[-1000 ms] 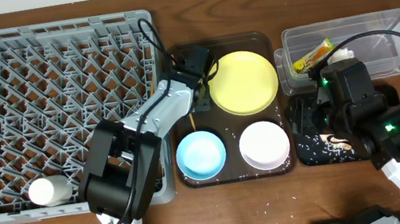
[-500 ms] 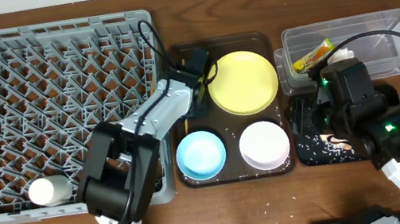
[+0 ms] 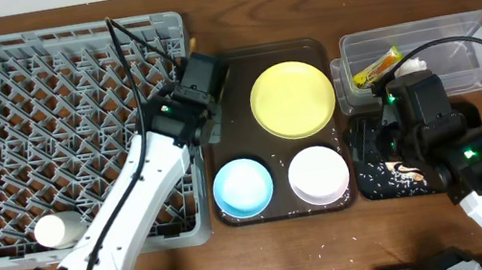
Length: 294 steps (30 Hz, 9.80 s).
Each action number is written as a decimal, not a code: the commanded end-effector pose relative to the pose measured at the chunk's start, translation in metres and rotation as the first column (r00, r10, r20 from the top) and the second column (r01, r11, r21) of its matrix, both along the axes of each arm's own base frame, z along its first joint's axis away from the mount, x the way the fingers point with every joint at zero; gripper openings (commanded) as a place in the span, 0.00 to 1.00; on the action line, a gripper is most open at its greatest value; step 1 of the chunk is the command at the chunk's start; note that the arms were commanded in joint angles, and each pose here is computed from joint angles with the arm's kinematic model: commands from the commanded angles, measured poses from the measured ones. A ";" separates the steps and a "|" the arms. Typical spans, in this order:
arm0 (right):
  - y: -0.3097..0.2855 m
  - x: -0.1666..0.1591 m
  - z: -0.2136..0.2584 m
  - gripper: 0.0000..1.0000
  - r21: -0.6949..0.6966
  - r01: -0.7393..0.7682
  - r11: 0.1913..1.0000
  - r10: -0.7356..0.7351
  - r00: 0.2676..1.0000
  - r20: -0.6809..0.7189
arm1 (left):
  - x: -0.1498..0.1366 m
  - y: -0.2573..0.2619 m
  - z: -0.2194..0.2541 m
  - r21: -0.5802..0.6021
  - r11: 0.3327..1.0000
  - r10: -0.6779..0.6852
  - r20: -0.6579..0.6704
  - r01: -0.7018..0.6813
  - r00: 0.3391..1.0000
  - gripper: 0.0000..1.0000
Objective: Sort waste into correct bins and load items into the dishwasher
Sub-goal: 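Move the chopsticks with the left gripper and drop them into the rack, then reach the left gripper toward the pink bowl, then lift the pink bowl with the left gripper and set it in the rack, then move the left gripper from the rack to the blue bowl, then grasp the blue bowl rim with the left gripper and lift it, then lower the blue bowl into the rack beside the pink bowl, release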
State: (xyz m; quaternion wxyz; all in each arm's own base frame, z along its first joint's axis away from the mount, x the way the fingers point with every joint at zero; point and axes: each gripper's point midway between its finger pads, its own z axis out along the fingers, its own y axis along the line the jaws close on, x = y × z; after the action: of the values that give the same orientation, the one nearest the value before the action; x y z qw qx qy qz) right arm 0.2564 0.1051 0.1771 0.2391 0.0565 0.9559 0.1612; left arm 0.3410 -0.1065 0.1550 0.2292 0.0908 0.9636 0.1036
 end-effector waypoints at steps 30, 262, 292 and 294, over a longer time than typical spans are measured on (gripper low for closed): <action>-0.001 0.000 0.001 0.61 0.007 0.011 1.000 -0.011 1.000 -0.005 | -0.102 -0.119 -0.005 -0.459 0.858 -0.356 -0.207 0.231 0.911 0.42; -0.011 0.004 0.000 0.65 -0.043 0.042 0.998 -0.042 0.999 0.014 | 0.020 0.208 0.011 0.739 0.498 0.362 0.298 -0.453 0.883 0.08; -0.013 0.005 0.000 0.65 -0.054 0.050 0.997 -0.050 0.999 0.017 | 0.028 0.177 0.015 0.744 0.512 0.280 0.328 -0.429 0.902 0.08; -0.013 0.004 0.000 0.65 -0.055 0.050 0.997 -0.050 0.999 0.015 | 0.028 0.176 0.015 0.748 0.513 0.275 0.323 -0.422 0.906 0.08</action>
State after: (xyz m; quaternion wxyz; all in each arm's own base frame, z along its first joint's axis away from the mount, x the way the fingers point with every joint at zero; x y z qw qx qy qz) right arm 0.2591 0.0955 0.1758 0.2482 0.0649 0.9571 0.1347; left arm 0.3705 0.0702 0.1759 0.2224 -0.0278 0.7875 0.5741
